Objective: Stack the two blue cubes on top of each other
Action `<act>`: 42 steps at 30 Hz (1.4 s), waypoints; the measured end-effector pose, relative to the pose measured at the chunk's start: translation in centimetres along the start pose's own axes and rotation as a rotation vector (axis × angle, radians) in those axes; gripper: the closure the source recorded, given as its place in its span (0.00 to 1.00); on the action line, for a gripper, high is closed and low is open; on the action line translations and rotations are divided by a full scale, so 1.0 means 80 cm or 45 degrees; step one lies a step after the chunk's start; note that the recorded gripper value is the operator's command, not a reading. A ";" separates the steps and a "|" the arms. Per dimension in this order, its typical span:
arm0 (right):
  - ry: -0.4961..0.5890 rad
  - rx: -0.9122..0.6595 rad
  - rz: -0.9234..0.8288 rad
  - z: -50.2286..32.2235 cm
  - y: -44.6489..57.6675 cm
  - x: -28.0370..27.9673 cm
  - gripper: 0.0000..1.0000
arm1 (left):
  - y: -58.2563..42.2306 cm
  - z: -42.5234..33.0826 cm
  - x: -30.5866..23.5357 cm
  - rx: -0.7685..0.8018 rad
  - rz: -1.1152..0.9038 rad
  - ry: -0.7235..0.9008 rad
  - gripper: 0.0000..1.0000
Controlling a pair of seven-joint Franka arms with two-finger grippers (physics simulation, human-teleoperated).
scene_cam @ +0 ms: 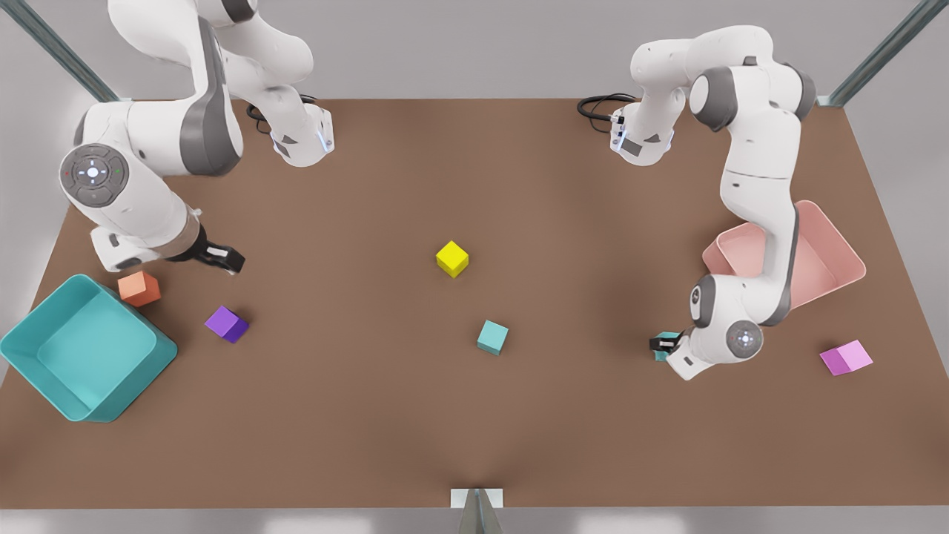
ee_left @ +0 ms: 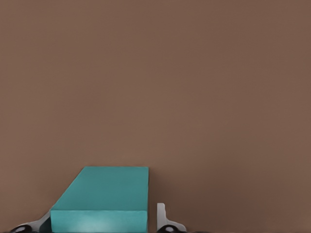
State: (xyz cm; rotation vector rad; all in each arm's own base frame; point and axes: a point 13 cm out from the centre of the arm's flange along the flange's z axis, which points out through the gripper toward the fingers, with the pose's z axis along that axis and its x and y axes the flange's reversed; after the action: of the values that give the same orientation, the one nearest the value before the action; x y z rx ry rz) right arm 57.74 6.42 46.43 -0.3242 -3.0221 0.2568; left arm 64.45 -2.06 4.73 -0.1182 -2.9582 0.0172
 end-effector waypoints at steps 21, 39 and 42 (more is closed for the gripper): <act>0.069 0.083 -0.365 0.022 -0.047 0.012 0.00 | -0.551 -0.131 0.045 0.077 0.153 -0.050 0.40; 0.042 0.096 -0.481 0.030 -0.046 -0.004 0.00 | -0.566 -0.082 0.015 0.122 -0.283 -0.057 0.00; 0.040 0.096 -0.490 0.030 -0.047 -0.005 0.00 | -0.567 -0.079 0.013 0.128 -0.320 -0.059 0.00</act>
State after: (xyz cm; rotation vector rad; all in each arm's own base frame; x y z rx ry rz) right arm 57.12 2.34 44.70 0.2556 -2.9522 0.3260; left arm 60.99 -47.17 11.98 0.2706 -2.9874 0.1360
